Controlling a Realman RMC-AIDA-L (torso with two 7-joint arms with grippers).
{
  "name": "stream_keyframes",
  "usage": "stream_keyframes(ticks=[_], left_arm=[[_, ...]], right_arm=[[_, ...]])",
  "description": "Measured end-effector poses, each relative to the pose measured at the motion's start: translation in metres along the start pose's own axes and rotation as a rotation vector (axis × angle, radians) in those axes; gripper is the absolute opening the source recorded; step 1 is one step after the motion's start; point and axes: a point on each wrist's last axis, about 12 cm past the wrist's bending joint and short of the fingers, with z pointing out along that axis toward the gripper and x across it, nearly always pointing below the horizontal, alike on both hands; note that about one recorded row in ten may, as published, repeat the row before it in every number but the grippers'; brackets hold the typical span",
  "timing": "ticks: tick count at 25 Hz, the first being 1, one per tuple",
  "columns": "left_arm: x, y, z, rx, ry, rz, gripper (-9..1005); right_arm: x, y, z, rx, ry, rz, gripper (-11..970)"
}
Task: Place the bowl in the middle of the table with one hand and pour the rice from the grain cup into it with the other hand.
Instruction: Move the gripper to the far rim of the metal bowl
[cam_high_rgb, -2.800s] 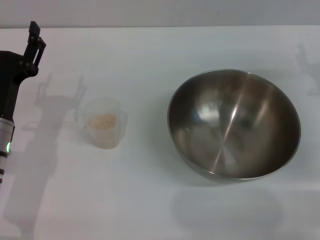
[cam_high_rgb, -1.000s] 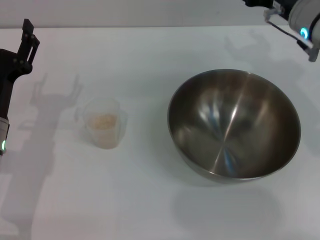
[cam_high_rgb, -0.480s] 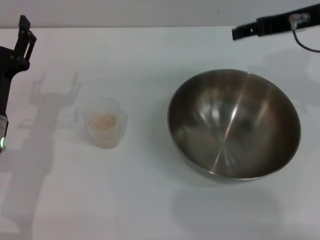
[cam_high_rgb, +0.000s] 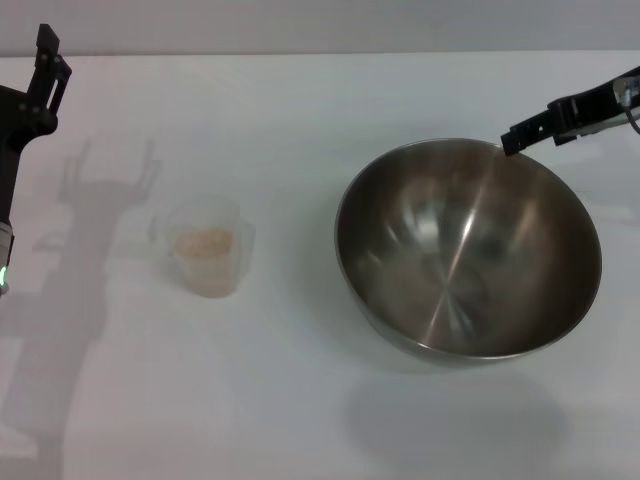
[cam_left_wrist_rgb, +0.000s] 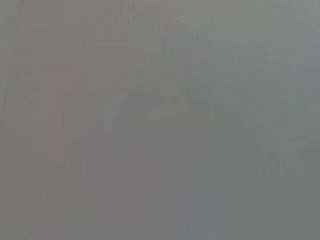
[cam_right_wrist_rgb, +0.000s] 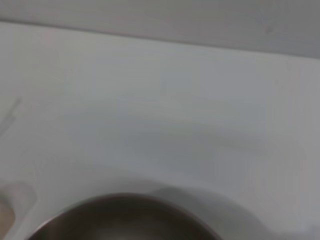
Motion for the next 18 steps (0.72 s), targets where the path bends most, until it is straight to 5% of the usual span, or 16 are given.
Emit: stream_keyframes(ticks=[18], left_arm=[[0.000,0.002,0.003,0.004,-0.002,0.017,815]], right_arm=[[0.013,-0.005,0.023,0.003,0.151,-0.036,722]])
